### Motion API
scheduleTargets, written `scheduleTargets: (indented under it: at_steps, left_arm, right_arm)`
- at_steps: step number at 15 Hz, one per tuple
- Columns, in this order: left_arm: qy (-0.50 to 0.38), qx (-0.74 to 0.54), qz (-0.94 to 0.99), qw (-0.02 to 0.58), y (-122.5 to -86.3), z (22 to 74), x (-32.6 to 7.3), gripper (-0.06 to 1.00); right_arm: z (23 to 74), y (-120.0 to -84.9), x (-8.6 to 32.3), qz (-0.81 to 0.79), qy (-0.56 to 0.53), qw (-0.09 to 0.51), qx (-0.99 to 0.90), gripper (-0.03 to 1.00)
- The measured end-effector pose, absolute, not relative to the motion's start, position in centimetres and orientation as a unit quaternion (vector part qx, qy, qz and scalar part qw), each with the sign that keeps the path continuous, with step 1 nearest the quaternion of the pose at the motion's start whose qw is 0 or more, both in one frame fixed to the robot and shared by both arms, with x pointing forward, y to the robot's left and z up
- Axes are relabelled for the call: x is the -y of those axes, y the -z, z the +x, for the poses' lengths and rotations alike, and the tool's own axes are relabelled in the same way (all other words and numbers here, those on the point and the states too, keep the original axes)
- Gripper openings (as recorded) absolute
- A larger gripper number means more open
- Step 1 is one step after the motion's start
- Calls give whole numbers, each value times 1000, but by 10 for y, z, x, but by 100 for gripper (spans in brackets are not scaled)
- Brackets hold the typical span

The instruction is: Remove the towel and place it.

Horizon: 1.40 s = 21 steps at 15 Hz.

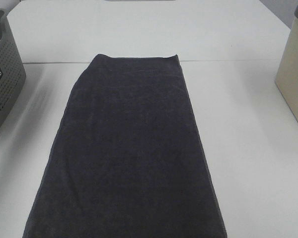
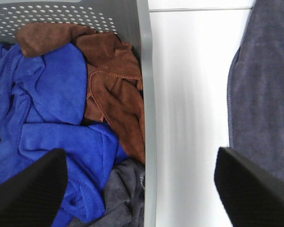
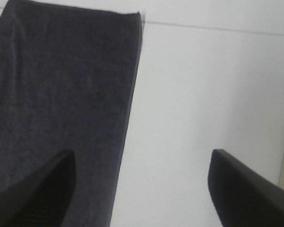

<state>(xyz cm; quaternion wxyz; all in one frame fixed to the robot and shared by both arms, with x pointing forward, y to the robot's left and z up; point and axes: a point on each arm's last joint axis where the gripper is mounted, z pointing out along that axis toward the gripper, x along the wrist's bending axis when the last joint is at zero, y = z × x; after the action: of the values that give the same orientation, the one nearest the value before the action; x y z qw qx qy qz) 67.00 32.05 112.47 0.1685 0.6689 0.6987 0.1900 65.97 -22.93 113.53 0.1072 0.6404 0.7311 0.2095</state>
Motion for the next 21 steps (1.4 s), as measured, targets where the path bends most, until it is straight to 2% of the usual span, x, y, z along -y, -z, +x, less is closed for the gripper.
scheduleTargets:
  at_steps: [3,8,13,15,21]
  left_arm:
    - [-192,-702,664,171,-1133,628,-319,80]
    - [-219,-702,646,204,-1144,520,-315,79]
    - [-243,-709,621,230,-1135,426,-312,79]
    - [-289,-693,612,248,-1124,371,-313,79]
    - [-356,-663,582,309,-1107,298,-311,79]
  right_arm:
    - [604,-1146,238,645,-187,93,-735,75]
    - [483,-1155,255,645,-189,99,-734,75]
    - [395,-1127,271,636,-220,144,-725,75]
    - [347,-1107,278,630,-240,169,-719,75]
    - [279,-1071,288,611,-294,220,-701,75]
